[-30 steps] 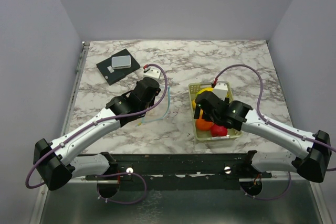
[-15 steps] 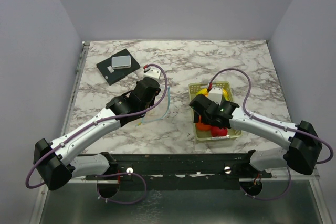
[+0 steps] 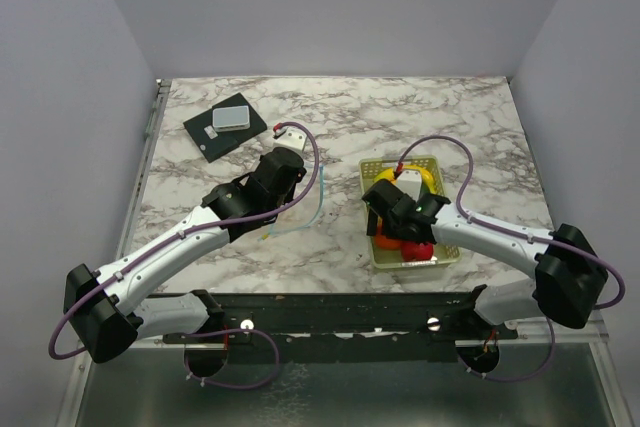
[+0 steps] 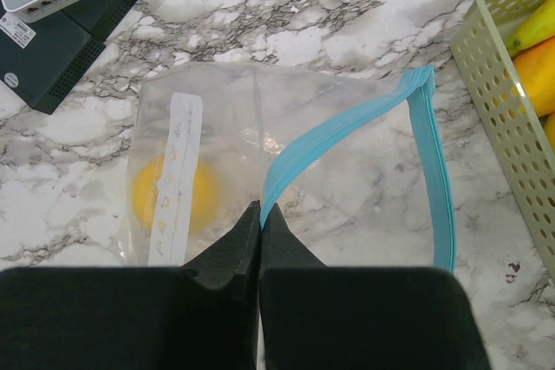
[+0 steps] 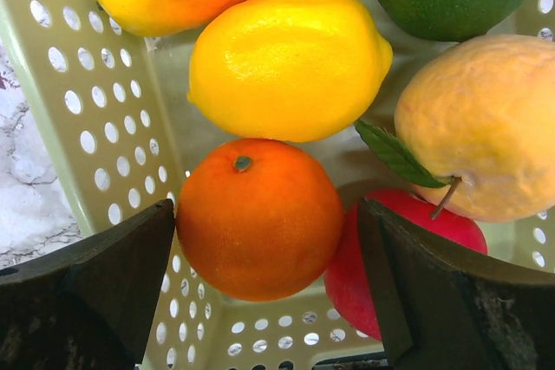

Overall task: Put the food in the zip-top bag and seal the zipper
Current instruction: Pick up the fake fruit from the bin, then place the fake fruit in the zipper food storage bag.

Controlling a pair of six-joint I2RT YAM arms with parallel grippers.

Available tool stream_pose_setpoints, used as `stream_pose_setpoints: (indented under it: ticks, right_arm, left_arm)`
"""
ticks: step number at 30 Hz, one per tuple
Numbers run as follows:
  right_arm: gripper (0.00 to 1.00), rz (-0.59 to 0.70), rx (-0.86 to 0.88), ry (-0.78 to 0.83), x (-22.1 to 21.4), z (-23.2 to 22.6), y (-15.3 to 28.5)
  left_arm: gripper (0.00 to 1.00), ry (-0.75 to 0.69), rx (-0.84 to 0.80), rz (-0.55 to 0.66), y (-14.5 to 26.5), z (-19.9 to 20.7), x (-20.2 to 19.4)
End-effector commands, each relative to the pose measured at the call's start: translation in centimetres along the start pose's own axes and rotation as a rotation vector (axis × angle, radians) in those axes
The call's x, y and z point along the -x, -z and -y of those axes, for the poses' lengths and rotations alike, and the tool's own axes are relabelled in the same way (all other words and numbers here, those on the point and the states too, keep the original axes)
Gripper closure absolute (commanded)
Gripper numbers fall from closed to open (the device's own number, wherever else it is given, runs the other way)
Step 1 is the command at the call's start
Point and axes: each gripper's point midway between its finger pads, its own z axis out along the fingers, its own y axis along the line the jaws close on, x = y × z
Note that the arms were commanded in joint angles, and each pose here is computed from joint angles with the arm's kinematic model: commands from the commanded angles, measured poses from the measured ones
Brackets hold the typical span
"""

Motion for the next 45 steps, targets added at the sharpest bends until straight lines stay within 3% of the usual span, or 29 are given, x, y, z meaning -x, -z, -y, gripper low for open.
stream_pose_setpoints:
  ticks: [1, 7, 12, 17, 24, 34, 45]
  right_arm:
    - [0.09, -0.028, 0.016, -0.007, -0.7, -0.2, -0.9]
    - [0.14, -0.036, 0.011, -0.011, -1.2, 0.2, -1.3]
    - [0.29, -0.029, 0.006, -0.013, -0.9, 0.4, -1.1]
    - [0.51, 0.001, 0.014, -0.020, 0.2, 0.4, -0.2]
    - [0.66, 0.049, 0.027, -0.038, 2.0, 0.5, 1.7]
    - [0.70, 0.135, 0.116, -0.065, 5.8, -0.5, 5.4]
    - [0.71, 0.186, 0.416, -0.070, 9.7, -6.6, 9.9]
  left_arm:
    - [1.00, -0.007, -0.009, 0.007, 0.0, 0.2, -0.1]
    - [1.00, -0.008, -0.009, 0.005, -0.1, 0.3, -0.2]
    - [1.00, -0.008, -0.009, 0.005, -0.1, 0.3, -0.2]
    - [1.00, -0.009, -0.009, 0.004, -0.1, 0.3, -0.2]
    - [1.00, -0.010, -0.009, 0.004, -0.1, 0.3, -0.2]
    - [1.00, -0.011, -0.013, 0.001, -0.2, 0.4, -0.2]
    - [1.00, -0.011, -0.013, 0.001, -0.2, 0.4, -0.2]
